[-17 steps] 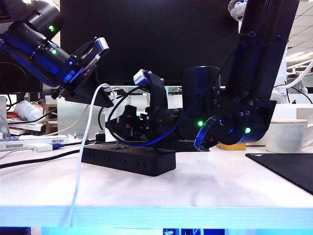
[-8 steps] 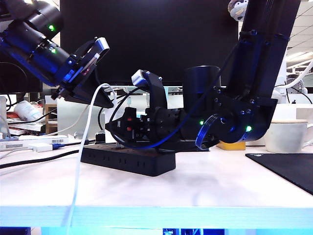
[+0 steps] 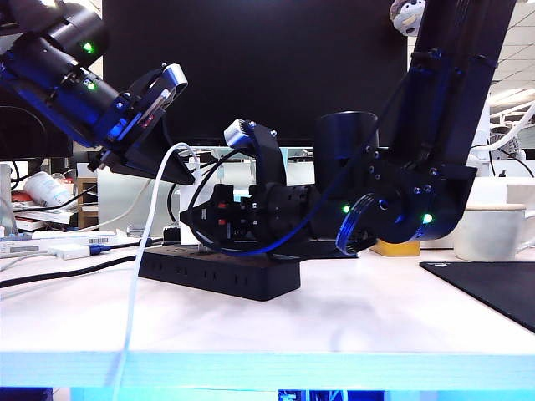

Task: Plug the white charger into the left socket.

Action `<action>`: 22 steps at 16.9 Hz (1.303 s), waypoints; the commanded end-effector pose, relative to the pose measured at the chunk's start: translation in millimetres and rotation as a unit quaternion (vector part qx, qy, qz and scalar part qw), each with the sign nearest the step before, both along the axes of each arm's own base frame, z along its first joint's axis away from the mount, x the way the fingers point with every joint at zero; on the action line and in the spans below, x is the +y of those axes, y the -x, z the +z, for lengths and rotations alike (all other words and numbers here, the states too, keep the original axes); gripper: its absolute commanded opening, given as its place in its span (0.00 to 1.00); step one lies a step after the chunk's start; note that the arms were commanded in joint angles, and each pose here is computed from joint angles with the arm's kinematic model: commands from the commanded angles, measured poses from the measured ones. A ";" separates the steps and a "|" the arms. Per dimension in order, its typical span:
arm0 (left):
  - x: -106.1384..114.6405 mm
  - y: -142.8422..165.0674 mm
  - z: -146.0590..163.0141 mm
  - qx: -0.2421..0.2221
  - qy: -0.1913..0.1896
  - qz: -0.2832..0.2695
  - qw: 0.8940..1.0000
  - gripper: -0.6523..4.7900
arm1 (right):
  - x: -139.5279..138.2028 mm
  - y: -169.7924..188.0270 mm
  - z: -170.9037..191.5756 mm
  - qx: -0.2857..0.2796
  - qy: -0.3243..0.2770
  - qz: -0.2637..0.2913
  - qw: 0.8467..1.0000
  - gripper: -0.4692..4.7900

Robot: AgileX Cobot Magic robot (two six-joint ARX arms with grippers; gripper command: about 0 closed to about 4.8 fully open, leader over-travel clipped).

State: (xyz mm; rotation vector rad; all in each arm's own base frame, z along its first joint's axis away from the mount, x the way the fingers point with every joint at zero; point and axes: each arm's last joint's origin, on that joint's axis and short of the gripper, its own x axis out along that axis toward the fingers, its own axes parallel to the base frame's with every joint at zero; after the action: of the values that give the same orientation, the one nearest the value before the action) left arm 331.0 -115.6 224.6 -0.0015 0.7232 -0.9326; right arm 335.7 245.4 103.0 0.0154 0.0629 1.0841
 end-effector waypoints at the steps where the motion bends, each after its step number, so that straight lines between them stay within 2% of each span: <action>1: -4.3 2.8 -12.0 0.034 -0.012 -0.008 0.999 0.11 | 1.9 8.2 -22.2 0.066 0.048 0.027 0.996 0.24; 6: -4.5 2.6 -14.6 0.040 -0.013 -0.012 0.999 0.11 | 1.7 7.7 -21.4 0.060 0.047 0.021 0.997 0.24; 13: -4.7 1.8 -21.6 0.055 -0.018 -0.013 0.998 0.11 | -0.4 8.6 -30.3 0.096 0.077 -0.004 0.992 0.24; 16: -4.7 1.8 -21.6 0.051 -0.020 -0.015 0.998 0.11 | 0.3 7.4 -26.0 0.075 0.066 -0.004 0.995 0.24; 18: -4.7 2.0 -21.7 0.051 -0.021 -0.017 0.998 0.11 | 1.5 6.2 -20.3 0.057 0.051 0.003 0.997 0.33; 20: -4.6 2.1 -21.7 0.052 -0.021 -0.017 0.998 0.11 | 1.5 5.8 -18.7 0.051 0.047 0.000 0.998 0.54; 22: -4.7 2.0 -21.8 0.051 -0.021 -0.017 0.998 0.11 | 0.6 5.0 -18.0 0.059 0.038 -0.002 0.998 0.66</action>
State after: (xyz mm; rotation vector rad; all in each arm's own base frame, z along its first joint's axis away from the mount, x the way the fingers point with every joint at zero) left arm 332.1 -121.7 214.5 -0.0049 0.7537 -0.9945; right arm 334.7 245.6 97.7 0.0007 0.1124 1.0648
